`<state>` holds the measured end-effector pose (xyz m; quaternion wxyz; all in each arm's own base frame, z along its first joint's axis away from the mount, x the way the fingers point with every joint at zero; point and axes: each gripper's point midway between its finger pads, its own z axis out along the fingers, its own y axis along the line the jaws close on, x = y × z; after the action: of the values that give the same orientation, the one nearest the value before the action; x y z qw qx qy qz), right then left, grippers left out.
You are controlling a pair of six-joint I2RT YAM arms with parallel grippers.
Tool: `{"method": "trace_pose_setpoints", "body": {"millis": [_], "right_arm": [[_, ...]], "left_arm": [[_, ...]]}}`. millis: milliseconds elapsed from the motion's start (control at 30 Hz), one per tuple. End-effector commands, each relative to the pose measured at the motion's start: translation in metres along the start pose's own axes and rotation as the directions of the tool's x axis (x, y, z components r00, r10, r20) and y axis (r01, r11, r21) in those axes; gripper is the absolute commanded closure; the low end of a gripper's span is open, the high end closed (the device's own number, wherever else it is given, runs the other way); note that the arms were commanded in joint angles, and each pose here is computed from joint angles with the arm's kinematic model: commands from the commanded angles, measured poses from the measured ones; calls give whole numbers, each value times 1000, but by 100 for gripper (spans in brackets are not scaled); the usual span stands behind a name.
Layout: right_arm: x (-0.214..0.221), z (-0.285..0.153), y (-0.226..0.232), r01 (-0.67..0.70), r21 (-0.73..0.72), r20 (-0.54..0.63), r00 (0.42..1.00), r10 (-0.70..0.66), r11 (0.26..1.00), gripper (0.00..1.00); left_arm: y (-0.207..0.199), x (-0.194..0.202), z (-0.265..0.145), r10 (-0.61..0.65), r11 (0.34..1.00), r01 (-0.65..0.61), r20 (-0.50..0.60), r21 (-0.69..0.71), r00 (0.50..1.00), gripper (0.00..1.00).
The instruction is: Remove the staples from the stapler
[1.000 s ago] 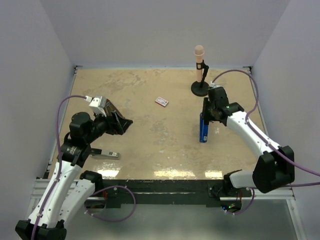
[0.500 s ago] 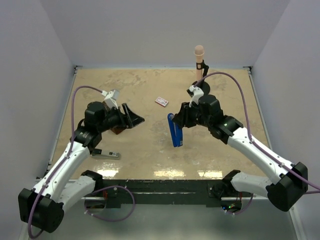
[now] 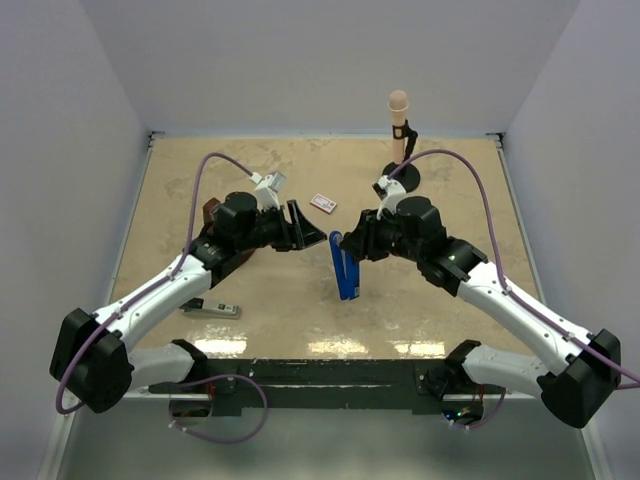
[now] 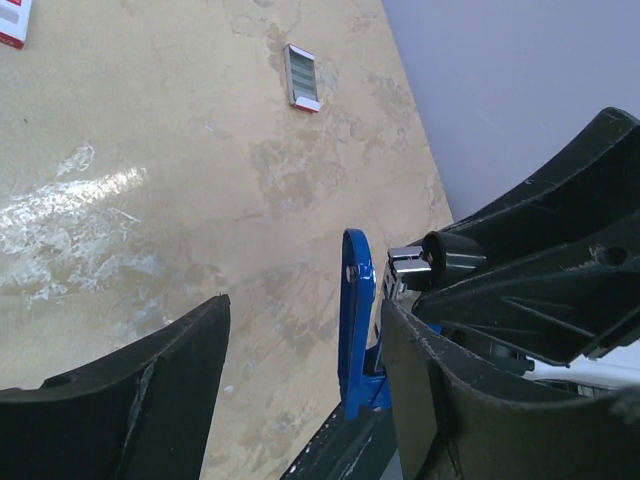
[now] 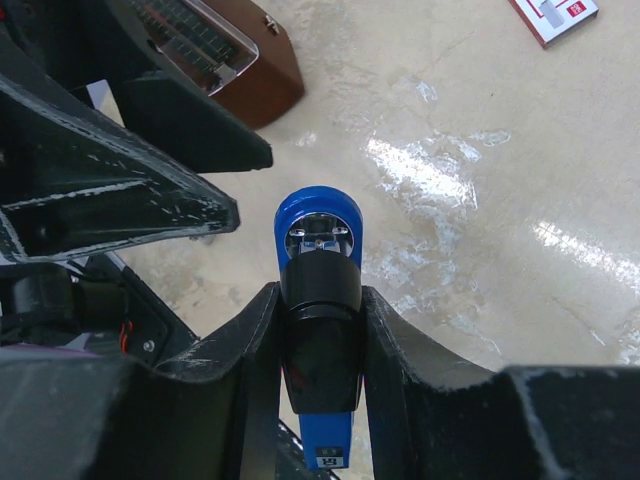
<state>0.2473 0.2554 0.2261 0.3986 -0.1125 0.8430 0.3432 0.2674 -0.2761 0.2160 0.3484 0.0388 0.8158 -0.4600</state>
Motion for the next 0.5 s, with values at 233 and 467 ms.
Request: {"method": "trace_pose_setpoints", "body": {"millis": [233, 467], "right_arm": [[-25, -9, 24, -8, -75, 117, 993, 16, 997, 100], [-19, -1, 24, -7, -68, 105, 994, 14, 998, 100]], "left_arm": [[-19, -2, 25, 32, 998, -34, 36, 52, 999, 39], [-13, 11, 35, 22, 998, -23, 7, 52, 1000, 41]]}}
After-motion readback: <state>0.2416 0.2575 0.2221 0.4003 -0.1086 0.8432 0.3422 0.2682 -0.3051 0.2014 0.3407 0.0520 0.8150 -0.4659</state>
